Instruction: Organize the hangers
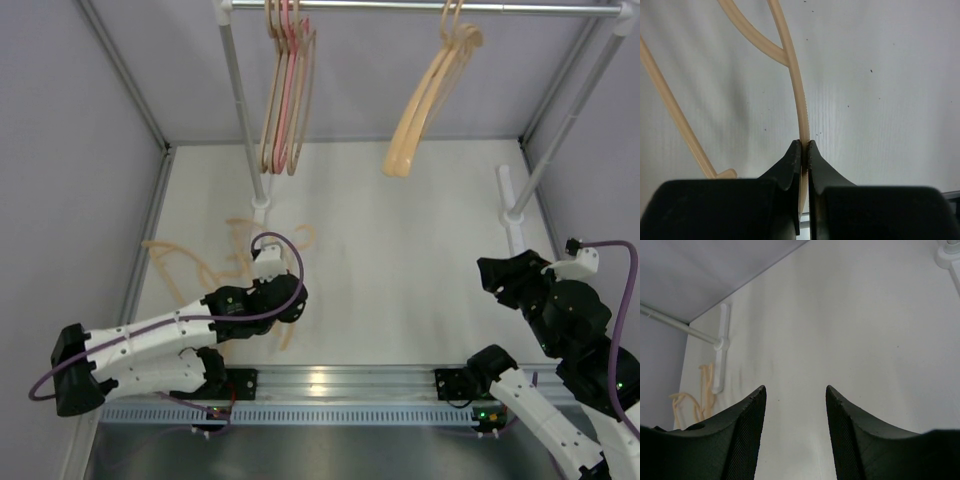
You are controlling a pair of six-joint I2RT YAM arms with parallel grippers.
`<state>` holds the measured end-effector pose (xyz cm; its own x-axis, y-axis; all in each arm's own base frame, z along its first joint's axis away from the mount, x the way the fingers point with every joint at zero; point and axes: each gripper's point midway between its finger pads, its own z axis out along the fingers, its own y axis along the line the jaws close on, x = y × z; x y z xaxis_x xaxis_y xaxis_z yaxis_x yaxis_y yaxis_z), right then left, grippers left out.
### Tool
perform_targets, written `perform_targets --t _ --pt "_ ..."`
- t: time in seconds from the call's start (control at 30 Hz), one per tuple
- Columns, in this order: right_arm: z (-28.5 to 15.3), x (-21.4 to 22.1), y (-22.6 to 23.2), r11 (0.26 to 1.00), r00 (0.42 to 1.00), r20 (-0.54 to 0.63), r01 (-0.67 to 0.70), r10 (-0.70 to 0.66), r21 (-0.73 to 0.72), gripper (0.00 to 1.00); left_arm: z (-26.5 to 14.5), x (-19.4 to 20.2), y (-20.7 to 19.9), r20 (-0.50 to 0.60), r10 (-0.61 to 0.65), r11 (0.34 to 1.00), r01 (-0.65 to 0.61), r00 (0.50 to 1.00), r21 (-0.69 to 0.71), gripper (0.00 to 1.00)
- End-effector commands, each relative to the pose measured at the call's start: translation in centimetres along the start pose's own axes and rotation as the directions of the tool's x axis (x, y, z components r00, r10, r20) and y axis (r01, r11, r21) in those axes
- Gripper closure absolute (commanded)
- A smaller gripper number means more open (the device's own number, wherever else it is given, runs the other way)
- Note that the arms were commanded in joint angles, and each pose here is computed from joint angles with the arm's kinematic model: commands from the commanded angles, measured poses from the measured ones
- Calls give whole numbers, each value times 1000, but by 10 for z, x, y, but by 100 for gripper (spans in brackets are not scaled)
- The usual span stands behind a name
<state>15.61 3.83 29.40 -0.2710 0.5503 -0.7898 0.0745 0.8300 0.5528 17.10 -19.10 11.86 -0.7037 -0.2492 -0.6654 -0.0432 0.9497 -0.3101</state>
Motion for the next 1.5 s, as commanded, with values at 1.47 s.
perform_targets --t 1.47 --pt "-44 -72 9 1000 986 166 -17 16 4 51 -134 -61 -284 116 45 539 -122 992 833 100"
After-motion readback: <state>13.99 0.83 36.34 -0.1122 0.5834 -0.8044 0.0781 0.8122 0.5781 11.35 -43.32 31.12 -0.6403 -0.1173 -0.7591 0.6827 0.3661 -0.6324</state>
